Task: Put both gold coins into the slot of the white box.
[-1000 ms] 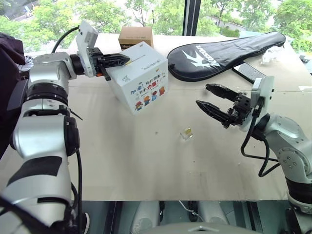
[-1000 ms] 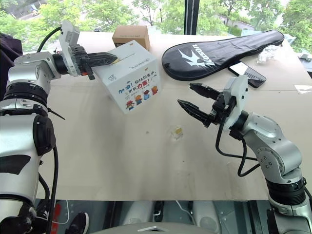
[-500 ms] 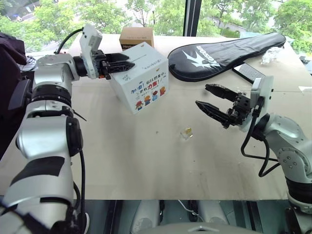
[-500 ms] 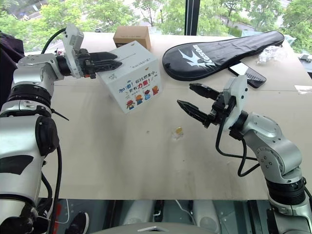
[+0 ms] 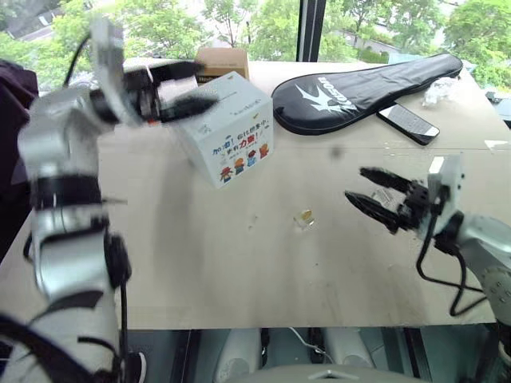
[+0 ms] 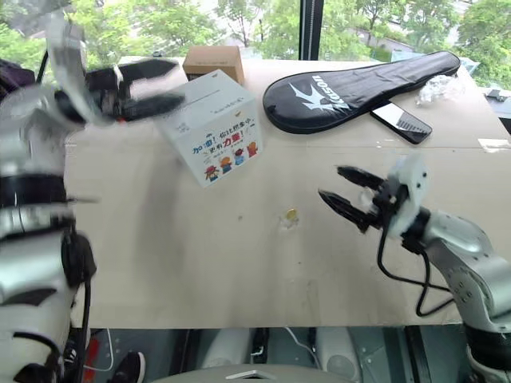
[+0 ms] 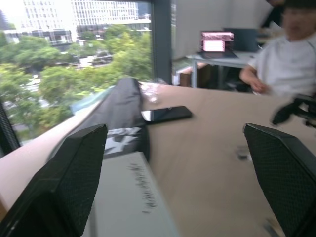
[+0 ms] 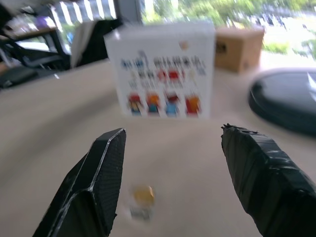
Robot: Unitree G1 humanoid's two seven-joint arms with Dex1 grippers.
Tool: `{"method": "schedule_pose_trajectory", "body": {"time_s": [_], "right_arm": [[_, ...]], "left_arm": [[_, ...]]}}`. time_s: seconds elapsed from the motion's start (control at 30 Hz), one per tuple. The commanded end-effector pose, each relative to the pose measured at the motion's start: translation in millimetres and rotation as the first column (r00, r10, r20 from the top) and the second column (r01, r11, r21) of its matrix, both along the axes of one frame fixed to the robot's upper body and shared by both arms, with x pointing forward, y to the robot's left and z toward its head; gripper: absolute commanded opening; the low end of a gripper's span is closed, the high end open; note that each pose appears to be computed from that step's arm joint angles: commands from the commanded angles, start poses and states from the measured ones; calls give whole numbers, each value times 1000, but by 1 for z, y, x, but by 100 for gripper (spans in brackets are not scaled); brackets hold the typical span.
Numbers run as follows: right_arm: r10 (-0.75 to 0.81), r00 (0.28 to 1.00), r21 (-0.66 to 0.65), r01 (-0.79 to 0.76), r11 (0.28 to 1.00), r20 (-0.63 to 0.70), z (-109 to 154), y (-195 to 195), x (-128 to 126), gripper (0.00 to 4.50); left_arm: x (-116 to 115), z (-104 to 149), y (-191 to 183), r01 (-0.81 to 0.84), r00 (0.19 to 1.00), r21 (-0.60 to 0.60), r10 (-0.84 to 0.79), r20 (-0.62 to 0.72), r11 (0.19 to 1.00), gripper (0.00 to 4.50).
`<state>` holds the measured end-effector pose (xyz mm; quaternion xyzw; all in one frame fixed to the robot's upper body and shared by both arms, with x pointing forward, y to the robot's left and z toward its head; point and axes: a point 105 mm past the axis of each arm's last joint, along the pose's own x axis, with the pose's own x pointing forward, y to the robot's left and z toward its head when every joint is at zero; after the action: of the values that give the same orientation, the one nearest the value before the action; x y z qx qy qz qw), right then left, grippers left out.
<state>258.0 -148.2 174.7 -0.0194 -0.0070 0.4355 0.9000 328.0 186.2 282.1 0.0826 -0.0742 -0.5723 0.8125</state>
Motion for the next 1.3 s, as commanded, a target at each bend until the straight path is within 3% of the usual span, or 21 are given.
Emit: {"method": "schedule_pose_trajectory", "body": {"time_s": [0.03, 0.07, 0.2, 0.27, 0.43, 0.67, 0.77, 0.87, 1.0, 1.3], "right_arm": [[-2, 1000, -69, 3, 998, 25, -7, -11, -13, 333], [-13, 1000, -56, 13, 998, 1, -13, -16, -17, 333], [-7, 996, -126, -4, 992, -84, -45, -28, -29, 448], [-66, 997, -136, 61, 989, -32, -52, -36, -21, 448], [-70, 997, -134, 73, 988, 21, -63, -35, -13, 448], [39, 998, -79, -35, 996, 41, -63, -3, 9, 448], [131, 991, -19, -130, 991, 33, -53, 16, 25, 448], [256, 966, -33, -257, 966, -28, -61, 35, 34, 448], [339, 934, 31, -337, 941, -112, -63, 47, 43, 448], [394, 914, 22, -394, 919, -100, -64, 65, 57, 448]], "left_arm": [[-37, -14, -26, -30, 999, 46, 29, 32, 998, 448], [-42, -38, -30, -80, 997, 113, 79, 17, 990, 448], [-70, -119, -35, -168, 977, 251, 196, -90, 953, 450], [-83, -149, -39, -188, 963, 244, 227, -142, 951, 450], [-97, -186, -43, -231, 951, 234, 270, -151, 944, 450], [-100, -172, -43, -228, 944, 112, 248, -217, 967, 450], [-105, -158, -40, -220, 946, 74, 232, -227, 973, 450], [-114, -147, -41, -178, 949, 45, 184, -256, 983, 450], [-123, -143, -41, -159, 940, 64, 171, -295, 985, 450], [-141, -137, -41, -156, 928, 75, 172, -331, 985, 450]]}}
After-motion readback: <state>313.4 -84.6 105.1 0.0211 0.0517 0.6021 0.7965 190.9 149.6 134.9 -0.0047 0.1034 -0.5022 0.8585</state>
